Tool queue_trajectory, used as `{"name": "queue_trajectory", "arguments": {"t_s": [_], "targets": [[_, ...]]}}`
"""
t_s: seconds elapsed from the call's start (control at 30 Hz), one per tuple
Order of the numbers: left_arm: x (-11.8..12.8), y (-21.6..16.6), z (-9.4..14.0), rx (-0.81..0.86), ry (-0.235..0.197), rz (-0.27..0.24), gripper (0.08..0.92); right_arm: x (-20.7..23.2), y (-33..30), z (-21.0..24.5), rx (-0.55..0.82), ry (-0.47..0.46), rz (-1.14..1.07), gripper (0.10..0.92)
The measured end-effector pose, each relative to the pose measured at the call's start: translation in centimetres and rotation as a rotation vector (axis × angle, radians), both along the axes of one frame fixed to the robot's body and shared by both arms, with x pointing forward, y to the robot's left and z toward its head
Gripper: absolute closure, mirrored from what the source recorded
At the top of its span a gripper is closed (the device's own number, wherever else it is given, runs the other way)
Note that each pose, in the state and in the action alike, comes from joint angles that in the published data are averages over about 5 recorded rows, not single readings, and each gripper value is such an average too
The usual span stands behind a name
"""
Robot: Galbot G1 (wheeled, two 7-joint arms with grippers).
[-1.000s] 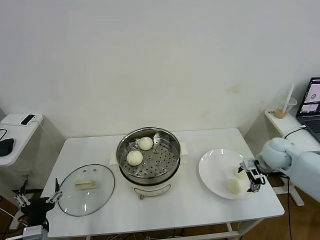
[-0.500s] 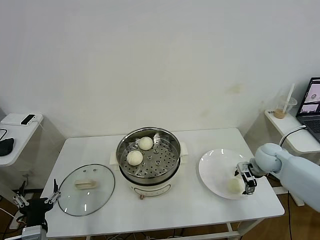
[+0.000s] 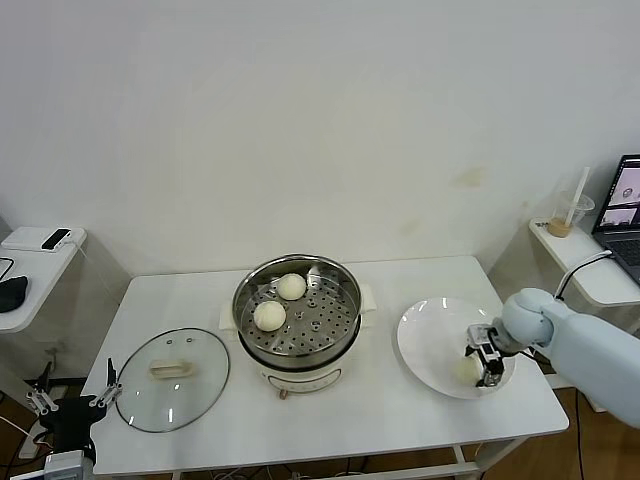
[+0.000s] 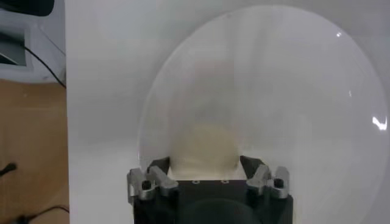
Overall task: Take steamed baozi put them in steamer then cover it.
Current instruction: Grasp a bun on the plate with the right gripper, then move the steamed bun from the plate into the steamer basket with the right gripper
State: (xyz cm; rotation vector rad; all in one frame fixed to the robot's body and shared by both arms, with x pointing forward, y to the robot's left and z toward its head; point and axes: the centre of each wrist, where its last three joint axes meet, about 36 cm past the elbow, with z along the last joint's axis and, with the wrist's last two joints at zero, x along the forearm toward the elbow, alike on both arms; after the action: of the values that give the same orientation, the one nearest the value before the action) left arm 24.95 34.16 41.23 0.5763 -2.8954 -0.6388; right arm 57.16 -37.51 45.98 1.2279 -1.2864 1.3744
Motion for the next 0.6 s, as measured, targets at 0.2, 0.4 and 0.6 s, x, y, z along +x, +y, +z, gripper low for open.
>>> {"name": "queue_trajectory", "arguments": {"t_s": [0.2, 0.4, 0.6], "targets": [[0.0, 0.0, 0.1, 0.001, -0.003, -0.001, 0.177, 0.4, -0.2, 1.0, 0.006, 0.003, 0.002, 0.444], [0.0, 0.1, 0.3, 0.003, -0.008, -0.003, 0.177, 1.3, -0.2, 3.5, 0.021, -0.017, 0.004, 0.444], [0.1, 0.0, 0.4, 0.001, -0.011, -0.005, 0.177, 3.0, 0.7, 7.9, 0.059, -0.077, 0.010, 0.437]]}}
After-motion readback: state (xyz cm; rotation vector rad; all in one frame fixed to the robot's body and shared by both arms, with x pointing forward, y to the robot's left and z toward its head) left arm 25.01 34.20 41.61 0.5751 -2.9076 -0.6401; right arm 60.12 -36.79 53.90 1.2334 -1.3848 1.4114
